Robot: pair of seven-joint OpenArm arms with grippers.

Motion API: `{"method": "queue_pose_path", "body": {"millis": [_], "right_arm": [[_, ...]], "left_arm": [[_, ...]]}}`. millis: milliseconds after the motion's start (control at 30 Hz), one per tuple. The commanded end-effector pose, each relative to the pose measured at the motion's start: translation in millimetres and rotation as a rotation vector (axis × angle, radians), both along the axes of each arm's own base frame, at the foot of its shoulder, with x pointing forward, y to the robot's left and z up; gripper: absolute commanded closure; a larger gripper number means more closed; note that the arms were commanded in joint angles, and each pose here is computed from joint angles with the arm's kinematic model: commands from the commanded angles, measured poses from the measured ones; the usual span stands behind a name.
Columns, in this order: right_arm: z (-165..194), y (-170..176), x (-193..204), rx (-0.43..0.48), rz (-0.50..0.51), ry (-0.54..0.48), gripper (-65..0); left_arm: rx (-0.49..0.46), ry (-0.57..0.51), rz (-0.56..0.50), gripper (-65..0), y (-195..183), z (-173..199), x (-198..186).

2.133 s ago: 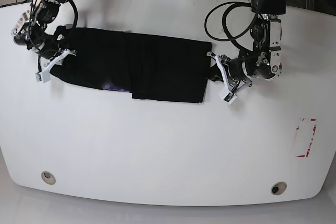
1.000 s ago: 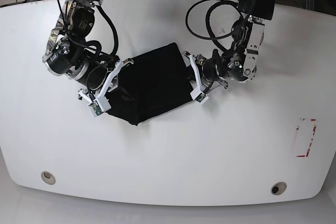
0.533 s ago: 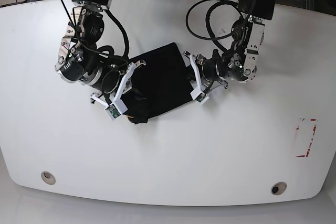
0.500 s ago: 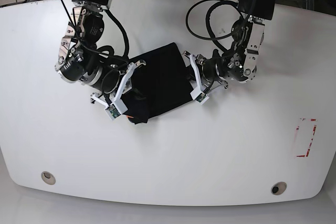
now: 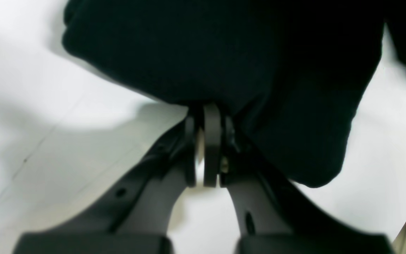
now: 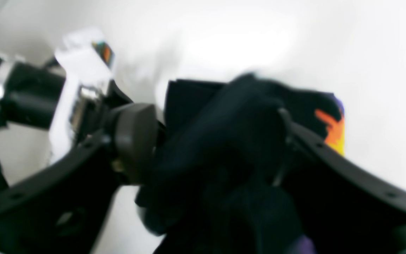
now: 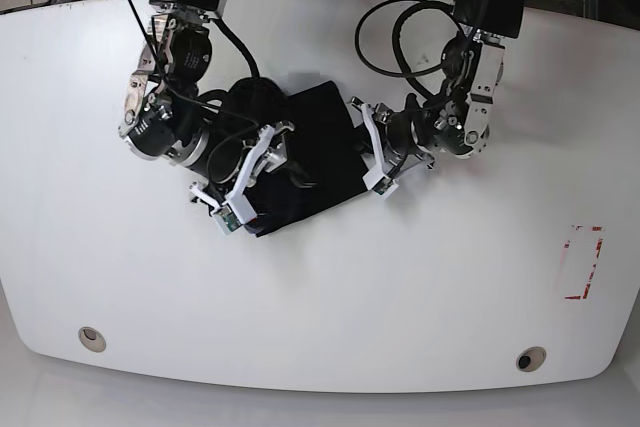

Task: Layout the t-shirt on the table in an organized manner, then fold the t-shirt properly
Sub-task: 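Fold the strip end held by the right gripper toward the left gripper, then hold the folded bundle with the right gripper and lift the left gripper away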

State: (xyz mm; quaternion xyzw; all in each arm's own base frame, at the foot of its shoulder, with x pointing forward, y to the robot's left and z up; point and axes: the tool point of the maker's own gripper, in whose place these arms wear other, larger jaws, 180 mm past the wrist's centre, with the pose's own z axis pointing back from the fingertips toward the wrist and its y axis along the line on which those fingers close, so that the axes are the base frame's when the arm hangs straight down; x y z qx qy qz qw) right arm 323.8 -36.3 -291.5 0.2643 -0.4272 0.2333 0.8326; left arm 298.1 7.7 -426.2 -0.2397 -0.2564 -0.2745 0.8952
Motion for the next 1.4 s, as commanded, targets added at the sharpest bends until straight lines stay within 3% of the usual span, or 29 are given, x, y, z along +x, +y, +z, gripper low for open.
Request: {"method": "queue_pose_path", "body": {"millis": [0, 333, 700, 867, 1000, 1133, 1367], "right_arm": [[22.0, 17.5, 11.7, 0.068, 0.024, -0.066, -48.8], [26.6, 34.1, 15.0, 0.105, 0.047, -0.067, -49.8], [26.8, 7.0, 23.7, 0.018, 0.037, -0.093, -49.6], [23.1, 2.7, 22.7, 0.005, 0.036, -0.085, -49.6], [19.6, 3.7, 23.2, 0.007, 0.039, -0.073, -49.6], [10.8, 8.1, 25.9, 0.022, 0.046, -0.038, -49.6], [3.7, 48.1, 24.3, 0.033, 0.163, -0.034, -49.8]], "left_arm": [[0.056, 0.02, -0.012, -1.3, 7.6, -5.1, -3.2], [0.035, -0.032, 0.044, -2.8, 19.1, 12.4, 12.4], [0.004, -0.213, 0.173, -33.5, 53.5, 70.6, 40.9], [-0.038, -0.301, 0.216, -37.6, 70.3, 101.3, 48.0], [-0.016, -0.402, 0.26, -37.2, 114.2, 130.2, 53.1], [0.016, -0.473, 0.374, -37.2, 170.7, 154.6, 55.1], [0.129, -0.491, 0.496, -37.2, 259.3, 177.6, 39.3]]}}
